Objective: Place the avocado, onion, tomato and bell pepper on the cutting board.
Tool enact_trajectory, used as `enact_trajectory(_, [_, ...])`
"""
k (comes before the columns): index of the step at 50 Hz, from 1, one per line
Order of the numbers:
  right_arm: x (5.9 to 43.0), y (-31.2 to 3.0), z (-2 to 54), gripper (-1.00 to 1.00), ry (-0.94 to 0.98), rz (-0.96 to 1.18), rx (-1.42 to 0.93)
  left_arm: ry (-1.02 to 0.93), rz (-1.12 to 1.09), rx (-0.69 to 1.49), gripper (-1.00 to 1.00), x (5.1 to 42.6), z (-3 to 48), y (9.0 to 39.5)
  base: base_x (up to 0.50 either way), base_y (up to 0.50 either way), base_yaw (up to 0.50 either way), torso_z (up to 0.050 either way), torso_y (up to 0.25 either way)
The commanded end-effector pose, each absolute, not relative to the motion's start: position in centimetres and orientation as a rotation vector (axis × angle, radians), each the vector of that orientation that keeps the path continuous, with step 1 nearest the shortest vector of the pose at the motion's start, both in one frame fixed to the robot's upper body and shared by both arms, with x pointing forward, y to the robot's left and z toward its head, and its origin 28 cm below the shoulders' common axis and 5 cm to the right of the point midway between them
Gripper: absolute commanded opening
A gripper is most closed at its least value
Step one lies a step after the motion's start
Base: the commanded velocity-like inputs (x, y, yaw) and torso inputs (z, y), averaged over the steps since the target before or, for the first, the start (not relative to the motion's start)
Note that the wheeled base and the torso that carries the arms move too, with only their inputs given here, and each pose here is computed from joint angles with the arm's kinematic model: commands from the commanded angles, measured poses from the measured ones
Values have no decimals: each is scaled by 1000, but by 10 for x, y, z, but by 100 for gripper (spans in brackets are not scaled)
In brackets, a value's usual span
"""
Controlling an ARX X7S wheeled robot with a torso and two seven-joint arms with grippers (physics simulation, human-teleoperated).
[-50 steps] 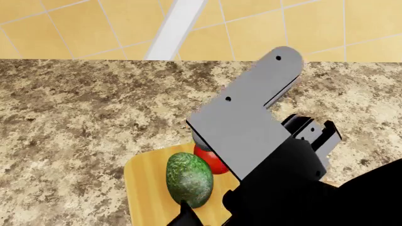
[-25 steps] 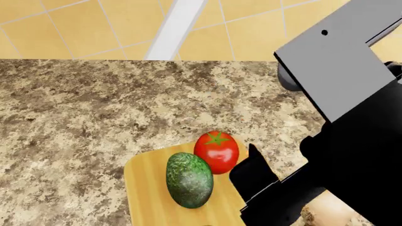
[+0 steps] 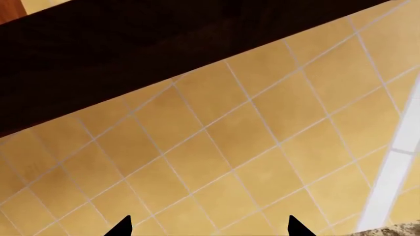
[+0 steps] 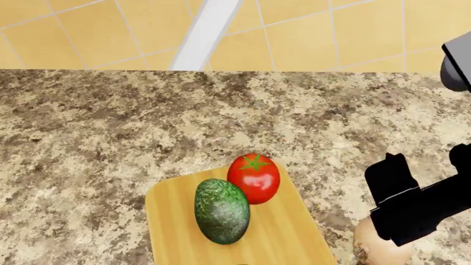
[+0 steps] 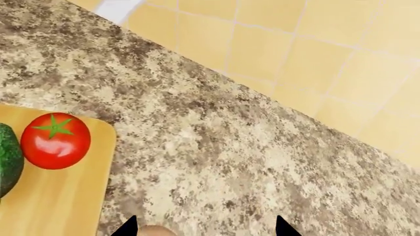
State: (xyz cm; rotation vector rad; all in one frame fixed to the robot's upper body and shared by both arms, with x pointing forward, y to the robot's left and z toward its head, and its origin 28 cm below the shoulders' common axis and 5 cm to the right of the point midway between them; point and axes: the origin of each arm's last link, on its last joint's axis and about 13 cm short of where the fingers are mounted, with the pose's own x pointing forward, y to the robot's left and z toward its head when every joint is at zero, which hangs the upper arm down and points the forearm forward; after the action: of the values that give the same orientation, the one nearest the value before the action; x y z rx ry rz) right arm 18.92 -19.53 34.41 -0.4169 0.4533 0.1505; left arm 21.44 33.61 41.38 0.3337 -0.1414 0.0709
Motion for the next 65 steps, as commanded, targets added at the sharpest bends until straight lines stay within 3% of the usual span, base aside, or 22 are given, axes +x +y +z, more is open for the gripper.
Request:
enact_trajectory(1, [186,-205,346,100,478,112,-376,-166,37,336,100,216,417,332,0,0,0,0,0])
enact_trajectory(20, [149,-208,378,100,491,115,-356,-167,33,340,100,217,418,332,0,0,0,0,0])
enact_trajectory(47, [197,-207,328,100,565,195,-235,-159,43,352,100,217,418,333,0,0,0,0,0])
enact_trajectory(65, [210,-202,301,100,599,236,-197,-154,38,354,100,218,417,331,0,0,0,0,0])
